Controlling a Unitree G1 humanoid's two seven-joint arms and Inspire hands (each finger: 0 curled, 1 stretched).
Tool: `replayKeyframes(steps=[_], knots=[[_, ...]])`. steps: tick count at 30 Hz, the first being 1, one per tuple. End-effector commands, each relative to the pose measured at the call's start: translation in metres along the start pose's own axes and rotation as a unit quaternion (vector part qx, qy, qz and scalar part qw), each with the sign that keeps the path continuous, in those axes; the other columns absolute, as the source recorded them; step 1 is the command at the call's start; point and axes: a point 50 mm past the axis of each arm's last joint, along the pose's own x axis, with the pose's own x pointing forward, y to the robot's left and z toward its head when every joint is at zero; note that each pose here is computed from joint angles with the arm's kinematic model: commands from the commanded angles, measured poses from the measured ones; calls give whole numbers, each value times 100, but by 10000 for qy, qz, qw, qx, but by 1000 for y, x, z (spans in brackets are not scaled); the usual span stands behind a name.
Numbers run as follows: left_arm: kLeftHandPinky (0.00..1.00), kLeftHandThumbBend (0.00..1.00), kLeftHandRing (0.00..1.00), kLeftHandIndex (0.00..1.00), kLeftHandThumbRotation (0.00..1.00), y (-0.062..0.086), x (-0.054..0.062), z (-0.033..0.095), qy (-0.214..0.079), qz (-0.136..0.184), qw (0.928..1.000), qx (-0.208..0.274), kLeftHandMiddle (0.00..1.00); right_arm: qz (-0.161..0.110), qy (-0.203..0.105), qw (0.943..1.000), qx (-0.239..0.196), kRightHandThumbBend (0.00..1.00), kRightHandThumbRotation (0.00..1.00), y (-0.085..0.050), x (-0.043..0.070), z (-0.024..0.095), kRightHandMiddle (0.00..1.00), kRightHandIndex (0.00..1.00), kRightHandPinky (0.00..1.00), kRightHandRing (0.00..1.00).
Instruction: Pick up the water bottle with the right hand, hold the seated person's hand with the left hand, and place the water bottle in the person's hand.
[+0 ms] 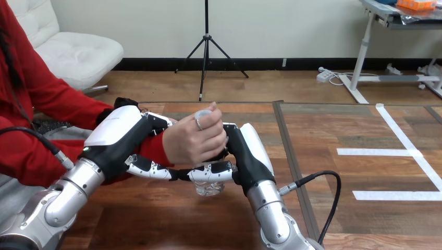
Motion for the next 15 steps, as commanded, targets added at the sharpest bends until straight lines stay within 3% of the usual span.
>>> replayKeyframes(steps=[1,15], knots=[[32,78,37,43,4,5,11,12,-371,118,9992,8,43,-356,-610,9974,129,89,0,-16,17,28,48,48,33,39],[32,78,37,43,4,5,12,12,-351,123,9993,53,43,-391,-589,9974,123,88,0,-18,16,26,49,48,34,40]])
